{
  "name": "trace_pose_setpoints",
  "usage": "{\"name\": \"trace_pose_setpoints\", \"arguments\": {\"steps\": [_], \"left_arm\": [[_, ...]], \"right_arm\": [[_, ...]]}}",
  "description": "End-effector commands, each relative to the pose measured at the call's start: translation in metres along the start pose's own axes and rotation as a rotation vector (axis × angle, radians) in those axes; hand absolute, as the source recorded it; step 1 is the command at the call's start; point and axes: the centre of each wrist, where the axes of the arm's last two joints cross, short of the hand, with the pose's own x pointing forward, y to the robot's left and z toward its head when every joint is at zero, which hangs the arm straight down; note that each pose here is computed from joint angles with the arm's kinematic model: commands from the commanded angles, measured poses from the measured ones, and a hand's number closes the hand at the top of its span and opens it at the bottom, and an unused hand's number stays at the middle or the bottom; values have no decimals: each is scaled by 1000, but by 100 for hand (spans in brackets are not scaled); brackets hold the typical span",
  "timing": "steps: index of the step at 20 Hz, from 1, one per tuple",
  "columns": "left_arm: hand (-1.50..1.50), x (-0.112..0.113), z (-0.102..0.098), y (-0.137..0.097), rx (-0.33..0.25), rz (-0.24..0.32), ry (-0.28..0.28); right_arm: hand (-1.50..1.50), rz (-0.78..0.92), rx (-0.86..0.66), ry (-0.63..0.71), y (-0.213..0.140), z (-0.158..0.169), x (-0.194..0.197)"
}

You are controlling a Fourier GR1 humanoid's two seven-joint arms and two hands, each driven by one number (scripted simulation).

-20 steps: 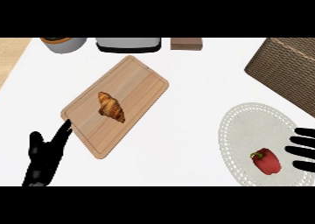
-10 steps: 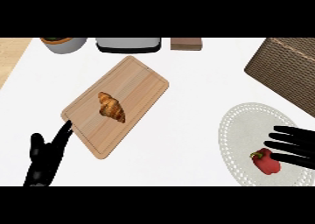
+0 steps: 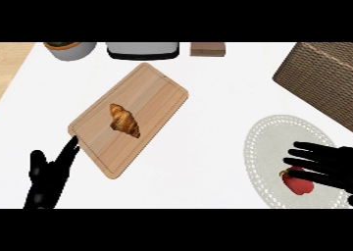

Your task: Pick the bell pepper from the placemat and place it in the basket

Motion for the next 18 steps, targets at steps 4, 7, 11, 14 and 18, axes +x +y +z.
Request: {"name": "trace_pose_setpoints", "arguments": {"steps": [4,7,11,14,18], "left_arm": [[0,-14,4,0,-22,6,84],[0,-8,3,-17,-13,21,67],[0,-9,8,-6,-19,15,67],[0,-15,-6,-3,-20,26,71],[0,-15,10,2,-8,1,68]], "right_arm": [[-150,14,7,-61,14,-10,-3],[-150,38,13,-18,27,-23,9],[-150,70,79,27,18,-18,-7],[-150,84,102,23,53,-50,10],[-150,48,94,23,47,-27,-14]]}}
